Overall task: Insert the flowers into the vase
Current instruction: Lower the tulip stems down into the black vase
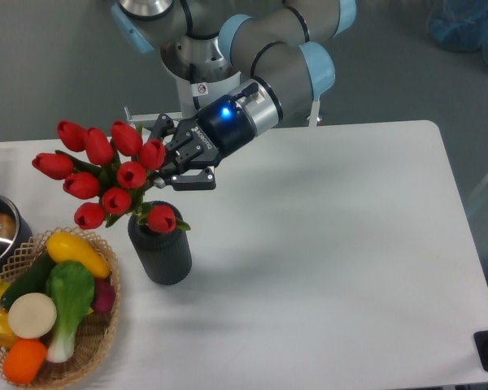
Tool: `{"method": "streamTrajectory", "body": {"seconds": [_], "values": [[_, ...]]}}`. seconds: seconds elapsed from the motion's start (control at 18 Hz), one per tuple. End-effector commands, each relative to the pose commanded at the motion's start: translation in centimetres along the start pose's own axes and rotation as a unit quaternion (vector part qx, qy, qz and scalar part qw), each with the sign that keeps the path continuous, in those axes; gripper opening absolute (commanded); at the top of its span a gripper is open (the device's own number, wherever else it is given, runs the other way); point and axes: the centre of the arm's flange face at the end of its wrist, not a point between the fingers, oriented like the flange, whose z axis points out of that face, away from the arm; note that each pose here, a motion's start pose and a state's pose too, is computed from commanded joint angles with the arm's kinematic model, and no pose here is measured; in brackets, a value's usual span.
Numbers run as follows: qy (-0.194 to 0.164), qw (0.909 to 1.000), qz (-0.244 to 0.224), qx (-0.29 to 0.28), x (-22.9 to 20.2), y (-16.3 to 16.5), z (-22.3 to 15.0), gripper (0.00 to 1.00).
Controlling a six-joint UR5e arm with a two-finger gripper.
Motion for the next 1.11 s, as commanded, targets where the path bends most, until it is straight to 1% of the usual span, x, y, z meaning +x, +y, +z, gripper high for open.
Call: {"method": "streamTrajectory", "body": {"seconds": [0.28, 0.5, 0.67, 0.78, 0.83, 0.89, 1.0, 1.11], "values": [[0.003, 1.0000, 0.003, -0.001, 1.1, 3.0, 0.3, 0.01], [0.004, 1.0000, 0.000, -0.001, 1.5, 4.1, 0.3, 0.01], [0.005, 1.0000, 0.002, -0.001, 1.6, 4.9, 0.4, 0.05], [0.005, 1.0000, -0.001, -0.001, 1.8, 5.4, 0.4, 0.09], [0.006, 1.0000, -0.002, -0.001, 1.9, 5.7, 0.4, 0.13], [0.006, 1.0000, -0.001, -0.001, 1.9, 5.8, 0.5, 0.20], [0.006, 1.0000, -0.004, -0.001, 2.1, 6.0, 0.5, 0.30], [0.006, 1.0000, -0.004, -0.001, 2.2, 6.3, 0.5, 0.36]]}}
